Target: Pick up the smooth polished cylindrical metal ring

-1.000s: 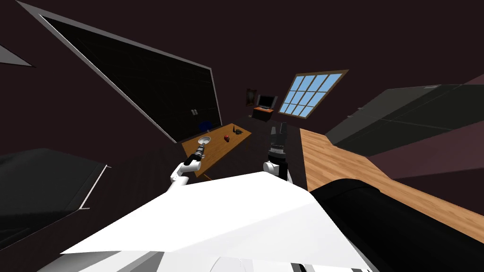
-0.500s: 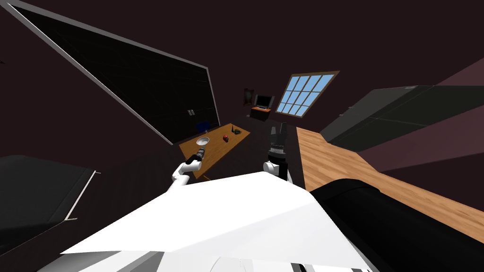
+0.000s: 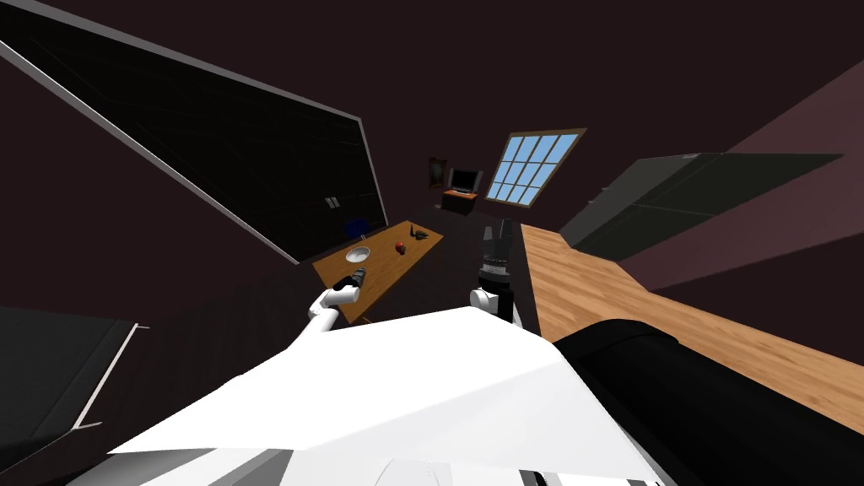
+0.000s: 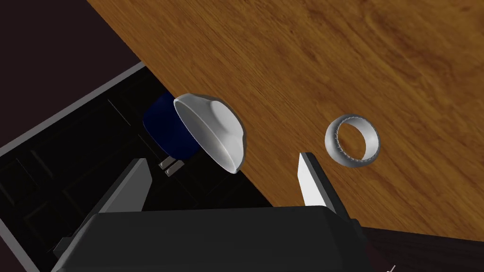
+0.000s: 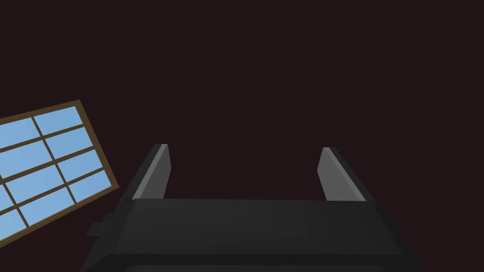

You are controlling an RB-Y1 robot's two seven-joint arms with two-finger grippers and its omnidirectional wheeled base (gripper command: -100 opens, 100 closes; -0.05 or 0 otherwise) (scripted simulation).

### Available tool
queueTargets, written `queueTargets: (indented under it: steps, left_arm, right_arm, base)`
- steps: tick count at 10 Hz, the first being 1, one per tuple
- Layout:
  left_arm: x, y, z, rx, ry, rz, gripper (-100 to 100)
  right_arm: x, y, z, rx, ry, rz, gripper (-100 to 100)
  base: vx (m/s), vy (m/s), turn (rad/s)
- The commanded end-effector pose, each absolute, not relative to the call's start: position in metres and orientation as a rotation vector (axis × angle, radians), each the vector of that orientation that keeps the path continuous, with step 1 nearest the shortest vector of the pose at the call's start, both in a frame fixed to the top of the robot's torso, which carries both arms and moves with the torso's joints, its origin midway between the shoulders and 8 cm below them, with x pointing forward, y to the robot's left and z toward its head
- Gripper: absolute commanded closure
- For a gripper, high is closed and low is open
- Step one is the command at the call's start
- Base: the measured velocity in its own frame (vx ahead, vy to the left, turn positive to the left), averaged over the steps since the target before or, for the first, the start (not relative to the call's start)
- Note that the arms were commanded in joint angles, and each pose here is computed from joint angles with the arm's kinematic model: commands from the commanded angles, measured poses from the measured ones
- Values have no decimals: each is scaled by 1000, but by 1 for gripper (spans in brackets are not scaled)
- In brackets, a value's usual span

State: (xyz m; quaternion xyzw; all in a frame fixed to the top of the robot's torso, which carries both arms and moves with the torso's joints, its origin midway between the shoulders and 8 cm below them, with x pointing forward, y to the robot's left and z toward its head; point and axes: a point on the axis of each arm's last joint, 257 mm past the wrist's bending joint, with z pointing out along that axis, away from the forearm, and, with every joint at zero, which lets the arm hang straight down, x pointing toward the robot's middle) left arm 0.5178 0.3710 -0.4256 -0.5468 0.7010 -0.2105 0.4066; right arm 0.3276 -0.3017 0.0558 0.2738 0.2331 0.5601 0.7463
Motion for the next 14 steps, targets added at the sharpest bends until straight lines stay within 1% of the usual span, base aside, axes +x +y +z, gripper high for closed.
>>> queueTargets:
  steps: [1,7,12,13,14]
  left_arm:
    - [511,377,-438,-1410,1793,-501,-100]
    - [478,400,-487,-1560,1903,-353,-100]
    - [450,410,-514,-1650,1959,-264,-100]
    - [456,407,-509,-1639,1953,-275,-100]
    - [455,407,-510,-1642,1955,-272,0]
  right_arm:
    - [328,-302,56,599,510,1226,0]
    - [328,-302,56,599,510,1226,0]
    - [328,-302,56,599,510,1226,0]
    - [328,-302,56,599,510,1226,0]
    - [328,-302,56,599,510,1226,0]
  base:
    - [-3,45,-62]
    - [3,51,-97]
    - [7,52,-63]
    - [4,26,-13]
    - [1,5,2]
